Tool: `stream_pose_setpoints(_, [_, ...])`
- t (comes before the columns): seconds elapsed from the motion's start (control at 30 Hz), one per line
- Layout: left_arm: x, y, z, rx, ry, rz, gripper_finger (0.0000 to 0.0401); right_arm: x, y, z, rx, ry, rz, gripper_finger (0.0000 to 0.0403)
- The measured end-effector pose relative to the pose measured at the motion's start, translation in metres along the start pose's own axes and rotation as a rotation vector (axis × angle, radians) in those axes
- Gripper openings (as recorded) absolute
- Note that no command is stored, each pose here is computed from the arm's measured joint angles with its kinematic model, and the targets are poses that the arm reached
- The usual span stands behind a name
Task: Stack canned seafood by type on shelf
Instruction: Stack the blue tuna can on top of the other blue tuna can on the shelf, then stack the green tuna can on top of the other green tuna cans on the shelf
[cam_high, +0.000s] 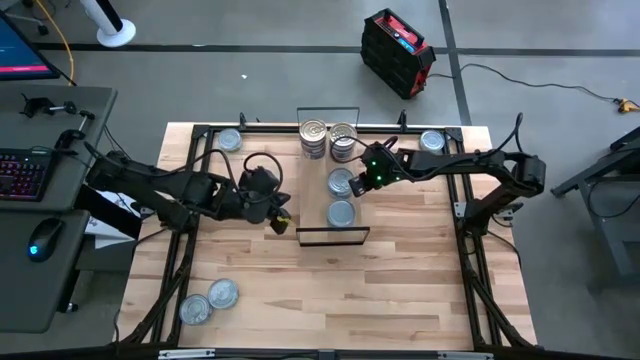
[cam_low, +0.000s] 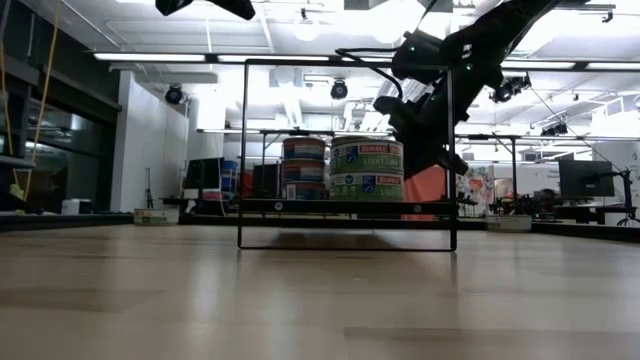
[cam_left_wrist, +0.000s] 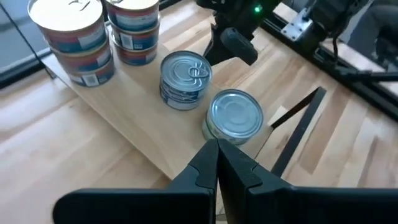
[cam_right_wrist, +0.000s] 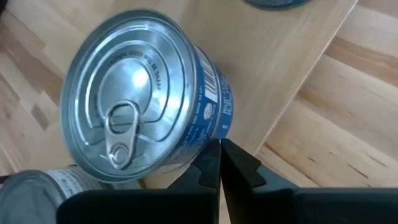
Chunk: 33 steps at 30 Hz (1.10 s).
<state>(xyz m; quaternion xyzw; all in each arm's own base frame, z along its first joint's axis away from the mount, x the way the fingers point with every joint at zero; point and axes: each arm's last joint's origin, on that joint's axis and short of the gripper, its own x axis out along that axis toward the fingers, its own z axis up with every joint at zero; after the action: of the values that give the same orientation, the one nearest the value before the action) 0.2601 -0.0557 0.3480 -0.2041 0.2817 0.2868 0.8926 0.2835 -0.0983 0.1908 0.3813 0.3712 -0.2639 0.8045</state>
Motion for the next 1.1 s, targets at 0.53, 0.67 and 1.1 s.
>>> stream_pose_setpoints(0.53, [-0.049, 0.039, -0.005, 0.224, 0.098, 0.014, 0.0000, 0.013, 0.005, 0.004, 0.135, -0.059, 0.041, 0.0000])
stream_pose_setpoints(0.67, [-0.068, 0.052, -0.017, 0.323, 0.136, -0.003, 0.0000, -0.012, 0.008, 0.007, 0.138, -0.140, 0.011, 0.0000])
stream_pose_setpoints(1.1, [-0.034, 0.041, -0.184, 0.301, 0.429, -0.440, 0.0000, -0.086, 0.081, -0.099, 0.182, -0.148, 0.080, 0.0000])
